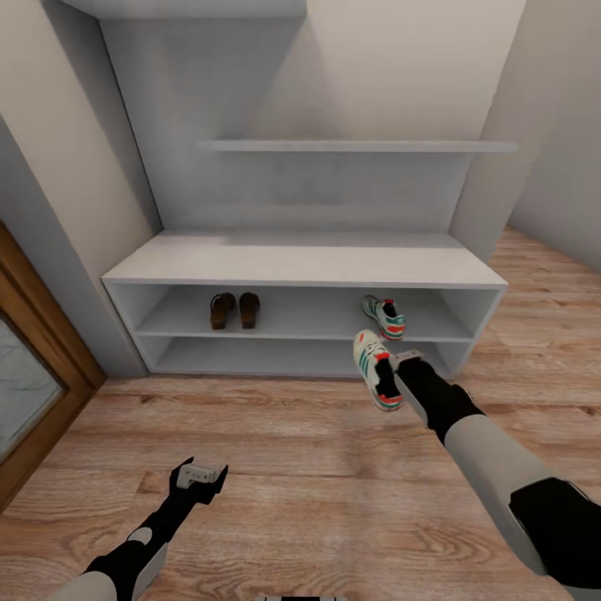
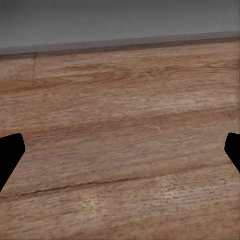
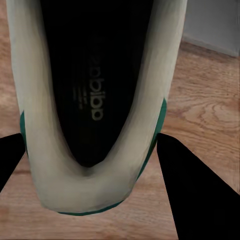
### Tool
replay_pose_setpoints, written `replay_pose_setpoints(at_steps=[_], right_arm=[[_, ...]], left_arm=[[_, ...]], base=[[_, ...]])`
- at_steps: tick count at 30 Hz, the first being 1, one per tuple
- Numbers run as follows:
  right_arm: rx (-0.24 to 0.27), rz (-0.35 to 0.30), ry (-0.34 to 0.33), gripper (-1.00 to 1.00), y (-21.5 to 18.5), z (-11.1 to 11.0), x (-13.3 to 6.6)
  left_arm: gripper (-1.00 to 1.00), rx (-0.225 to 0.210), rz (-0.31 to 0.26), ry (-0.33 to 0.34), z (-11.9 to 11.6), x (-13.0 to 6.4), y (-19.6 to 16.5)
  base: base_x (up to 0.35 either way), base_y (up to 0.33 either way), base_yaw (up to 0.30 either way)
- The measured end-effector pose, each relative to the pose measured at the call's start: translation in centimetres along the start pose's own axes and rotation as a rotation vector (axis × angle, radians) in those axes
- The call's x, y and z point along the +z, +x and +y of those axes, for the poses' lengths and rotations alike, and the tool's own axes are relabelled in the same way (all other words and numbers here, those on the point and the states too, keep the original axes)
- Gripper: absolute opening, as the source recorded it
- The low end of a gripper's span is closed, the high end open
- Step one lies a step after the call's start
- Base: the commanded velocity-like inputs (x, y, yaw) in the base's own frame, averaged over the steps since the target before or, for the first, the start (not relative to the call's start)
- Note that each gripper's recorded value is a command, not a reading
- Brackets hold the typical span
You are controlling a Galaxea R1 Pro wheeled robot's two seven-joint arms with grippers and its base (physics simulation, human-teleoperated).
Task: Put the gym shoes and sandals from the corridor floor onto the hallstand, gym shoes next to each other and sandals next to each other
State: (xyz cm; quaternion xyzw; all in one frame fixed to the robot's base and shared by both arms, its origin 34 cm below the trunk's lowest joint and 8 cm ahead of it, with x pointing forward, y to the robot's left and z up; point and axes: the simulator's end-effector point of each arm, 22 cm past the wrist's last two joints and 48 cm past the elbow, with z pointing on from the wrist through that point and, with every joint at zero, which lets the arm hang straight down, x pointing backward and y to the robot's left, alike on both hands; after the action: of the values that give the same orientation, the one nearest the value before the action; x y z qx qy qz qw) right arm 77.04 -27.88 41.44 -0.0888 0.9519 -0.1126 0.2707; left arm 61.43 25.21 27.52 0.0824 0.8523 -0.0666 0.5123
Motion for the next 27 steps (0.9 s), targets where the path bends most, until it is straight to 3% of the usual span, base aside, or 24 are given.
replay_pose_setpoints(at_steps=[4, 6, 17, 27], right_arm=[[-0.012, -0.009, -0.047, -1.00, -0.8, 3.2, -0.6], [-0.018, -0.014, -0.051, -1.00, -1.3, 3.7, -0.8], [-0.021, -0.036, -0.043, -1.00, -4.9, 3.0, -2.8], [-0.019, -0.045, -0.037, -1.00, -5.5, 2.5, -3.0]], left_arm=[[1.00, 0.000, -0.001, 0.000, 0.0, 0.0, 0.0], [1.00, 0.000, -0.002, 0.000, 0.0, 0.0, -0.1], [1.00, 0.000, -0.001, 0.001, 0.0, 0.0, 0.0], [1.00, 0.000, -0.002, 0.002, -0.1, 0.0, -0.1]], base=[[0.000, 0.000, 0.000], [0.000, 0.000, 0.000], [0.000, 0.000, 0.000], [0.059, 0.000, 0.000]])
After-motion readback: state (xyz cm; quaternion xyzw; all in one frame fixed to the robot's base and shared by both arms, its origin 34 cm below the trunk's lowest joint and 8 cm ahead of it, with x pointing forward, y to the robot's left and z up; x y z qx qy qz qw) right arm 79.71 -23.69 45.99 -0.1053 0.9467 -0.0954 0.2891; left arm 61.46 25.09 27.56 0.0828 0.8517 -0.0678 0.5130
